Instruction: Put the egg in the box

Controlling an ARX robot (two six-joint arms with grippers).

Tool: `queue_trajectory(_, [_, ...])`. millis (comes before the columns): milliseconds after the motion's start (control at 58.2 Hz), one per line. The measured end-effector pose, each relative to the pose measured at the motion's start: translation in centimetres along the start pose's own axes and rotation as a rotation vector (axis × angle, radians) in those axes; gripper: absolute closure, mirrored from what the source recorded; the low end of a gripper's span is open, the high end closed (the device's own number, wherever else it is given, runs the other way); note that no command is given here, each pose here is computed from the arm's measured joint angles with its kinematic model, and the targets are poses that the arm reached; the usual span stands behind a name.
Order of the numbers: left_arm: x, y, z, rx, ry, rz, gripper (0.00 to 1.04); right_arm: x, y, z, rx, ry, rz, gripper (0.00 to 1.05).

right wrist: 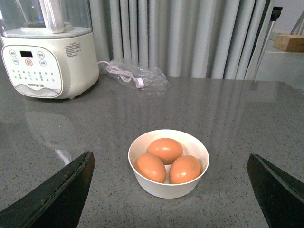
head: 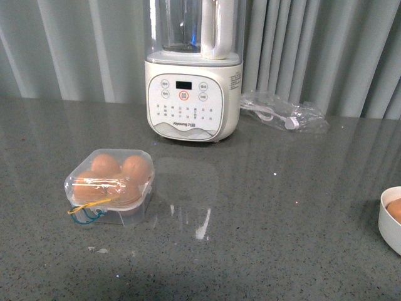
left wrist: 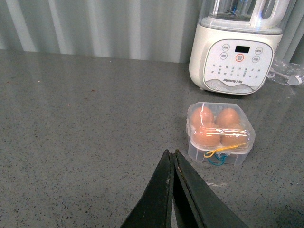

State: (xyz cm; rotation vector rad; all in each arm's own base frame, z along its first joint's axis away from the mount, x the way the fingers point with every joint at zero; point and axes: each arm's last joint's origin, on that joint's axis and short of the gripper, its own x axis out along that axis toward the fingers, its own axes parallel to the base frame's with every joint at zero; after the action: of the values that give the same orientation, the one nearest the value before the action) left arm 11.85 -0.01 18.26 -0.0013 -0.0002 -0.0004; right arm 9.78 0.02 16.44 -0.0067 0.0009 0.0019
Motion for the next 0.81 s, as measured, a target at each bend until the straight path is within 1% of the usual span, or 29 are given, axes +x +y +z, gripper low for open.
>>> queue_trajectory(309, [-0.6, 0.0, -0.9, -0.001, -0.004, 0.0, 1.01, 0.0, 0.0, 0.0, 0.0, 0.0, 0.0, 0.07])
queue_trajectory(395, [-0.9, 0.0, -0.7, 0.0, -0.032, 0.0, 1.01, 0.0, 0.0, 0.0, 0.0, 0.0, 0.0, 0.07])
queue_trajectory(533, [-1.2, 0.0, -0.7, 0.0, -0.031, 0.0, 1.01, 0.0, 0.0, 0.0, 0.0, 0.0, 0.0, 0.07])
queue_trajectory(619, [-1.9, 0.0, -1.2, -0.001, 0.004, 0.0, 1.01, 0.0, 0.0, 0.0, 0.0, 0.0, 0.0, 0.07])
queue_trajectory(705, [-2.2, 0.0, -0.9, -0.001, -0.029, 0.0, 1.01, 0.0, 0.0, 0.0, 0.0, 0.0, 0.0, 0.07])
queue_trajectory(808, [-2.2, 0.0, -1.0, 0.0, -0.024, 0.0, 1.01, 0.0, 0.0, 0.0, 0.0, 0.0, 0.001, 0.07])
